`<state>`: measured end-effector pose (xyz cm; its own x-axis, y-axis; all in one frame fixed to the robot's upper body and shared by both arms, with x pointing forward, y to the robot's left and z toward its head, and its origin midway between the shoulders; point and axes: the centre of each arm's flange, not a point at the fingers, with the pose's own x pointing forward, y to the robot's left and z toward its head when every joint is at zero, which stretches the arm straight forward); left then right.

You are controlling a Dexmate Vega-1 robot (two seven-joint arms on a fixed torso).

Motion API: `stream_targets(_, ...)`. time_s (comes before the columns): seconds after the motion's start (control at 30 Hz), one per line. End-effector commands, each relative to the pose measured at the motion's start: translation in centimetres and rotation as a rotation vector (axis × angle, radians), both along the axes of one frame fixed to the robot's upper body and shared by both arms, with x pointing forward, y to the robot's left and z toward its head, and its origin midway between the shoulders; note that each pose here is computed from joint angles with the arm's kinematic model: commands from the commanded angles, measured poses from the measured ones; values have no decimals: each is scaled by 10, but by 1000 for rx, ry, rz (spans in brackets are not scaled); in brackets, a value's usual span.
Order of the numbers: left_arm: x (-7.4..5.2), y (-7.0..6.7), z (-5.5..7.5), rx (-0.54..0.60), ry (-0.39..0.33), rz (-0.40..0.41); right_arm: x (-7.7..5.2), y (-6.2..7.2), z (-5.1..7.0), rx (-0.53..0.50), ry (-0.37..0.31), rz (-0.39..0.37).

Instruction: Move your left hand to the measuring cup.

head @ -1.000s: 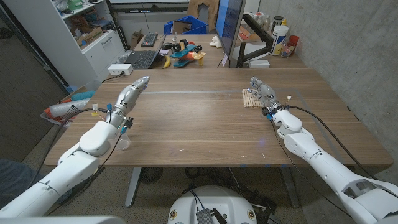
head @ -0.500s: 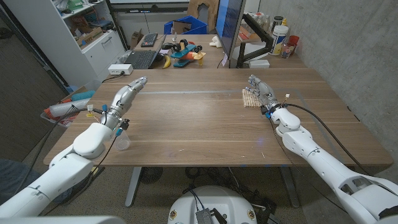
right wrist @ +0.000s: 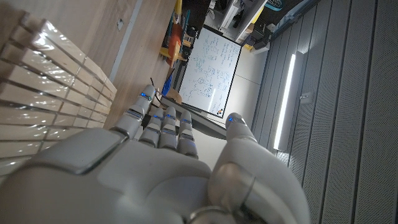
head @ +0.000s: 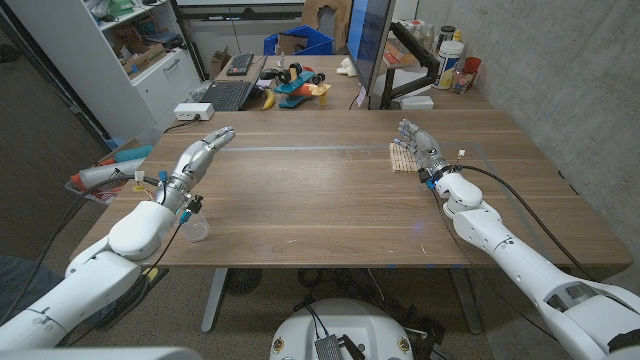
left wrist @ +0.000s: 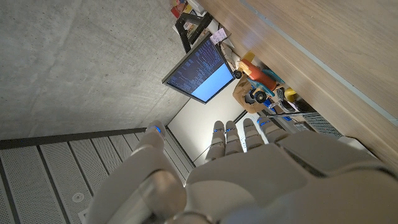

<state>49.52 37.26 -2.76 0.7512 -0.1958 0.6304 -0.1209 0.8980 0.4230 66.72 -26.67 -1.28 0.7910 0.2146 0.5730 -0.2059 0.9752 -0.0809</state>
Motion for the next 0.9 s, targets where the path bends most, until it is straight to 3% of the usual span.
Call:
stream_targets(0.03,-11,4,-4,49,7,45,-2,0,-1,-1,-2,-1)
stream_targets(0.5,-25,10,-7,81,16,82,-3,4,-3,-4,4,2)
stream_targets(0.9,-39,21,-9,115,4,176,-2,5,-6,-5,10,3)
